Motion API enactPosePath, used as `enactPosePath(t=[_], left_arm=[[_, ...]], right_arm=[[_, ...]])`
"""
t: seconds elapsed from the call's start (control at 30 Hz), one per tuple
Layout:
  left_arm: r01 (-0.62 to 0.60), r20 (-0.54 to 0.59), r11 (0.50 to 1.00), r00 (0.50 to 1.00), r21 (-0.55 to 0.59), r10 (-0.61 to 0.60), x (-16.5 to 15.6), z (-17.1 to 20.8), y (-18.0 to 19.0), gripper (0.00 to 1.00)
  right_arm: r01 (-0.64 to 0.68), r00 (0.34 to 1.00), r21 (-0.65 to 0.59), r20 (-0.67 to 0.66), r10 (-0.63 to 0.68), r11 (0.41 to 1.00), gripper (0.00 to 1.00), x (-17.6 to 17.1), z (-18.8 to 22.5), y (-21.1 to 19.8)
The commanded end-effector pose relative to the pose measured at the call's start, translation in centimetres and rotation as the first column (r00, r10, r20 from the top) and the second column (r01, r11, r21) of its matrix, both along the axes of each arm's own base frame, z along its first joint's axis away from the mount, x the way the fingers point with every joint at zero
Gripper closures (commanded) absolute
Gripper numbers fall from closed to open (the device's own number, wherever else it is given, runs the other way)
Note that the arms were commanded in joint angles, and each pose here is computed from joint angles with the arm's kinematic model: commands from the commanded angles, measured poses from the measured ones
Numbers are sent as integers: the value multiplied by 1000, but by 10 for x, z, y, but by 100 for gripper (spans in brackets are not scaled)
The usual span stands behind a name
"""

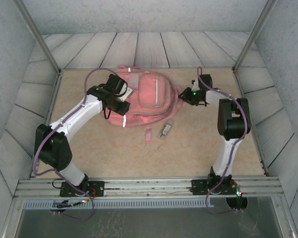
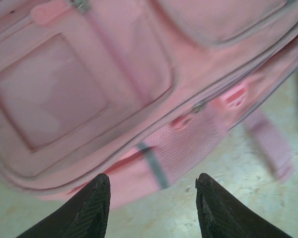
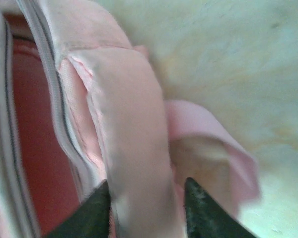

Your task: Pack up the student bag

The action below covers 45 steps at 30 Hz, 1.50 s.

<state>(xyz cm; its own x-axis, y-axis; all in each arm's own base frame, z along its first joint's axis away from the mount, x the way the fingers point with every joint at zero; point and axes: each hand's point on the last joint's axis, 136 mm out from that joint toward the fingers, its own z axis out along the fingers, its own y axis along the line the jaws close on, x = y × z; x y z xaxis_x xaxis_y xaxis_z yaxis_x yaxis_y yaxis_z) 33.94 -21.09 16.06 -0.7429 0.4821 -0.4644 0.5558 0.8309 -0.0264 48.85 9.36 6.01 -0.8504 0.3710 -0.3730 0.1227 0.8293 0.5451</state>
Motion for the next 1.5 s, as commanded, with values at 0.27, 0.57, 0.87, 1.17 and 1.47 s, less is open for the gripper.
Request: enactPosePath(t=[0.27,0.57,0.87,1.17,1.47], left_arm=[[219,68,876,960,429,-273,15,-59,12,42],[271,157,806,900,527,-406,26,-78,2,41],[235,183,789,899,567,-399,47,-96,-2,67],[251,168,825,910,506,-380,42,-97,-11,96],[257,139,924,942,284,-305,22,-66,-37,100]], right_arm=[[-100,994,-66,-42,97,993,46,-109,27,-5],[-138,990,-6,0,138,990,47,-138,37,11],[-159,987,9,6,159,987,49,-143,34,26],[-197,979,28,51,196,980,51,-147,47,41],[-397,894,2,226,386,918,56,-155,73,114]])
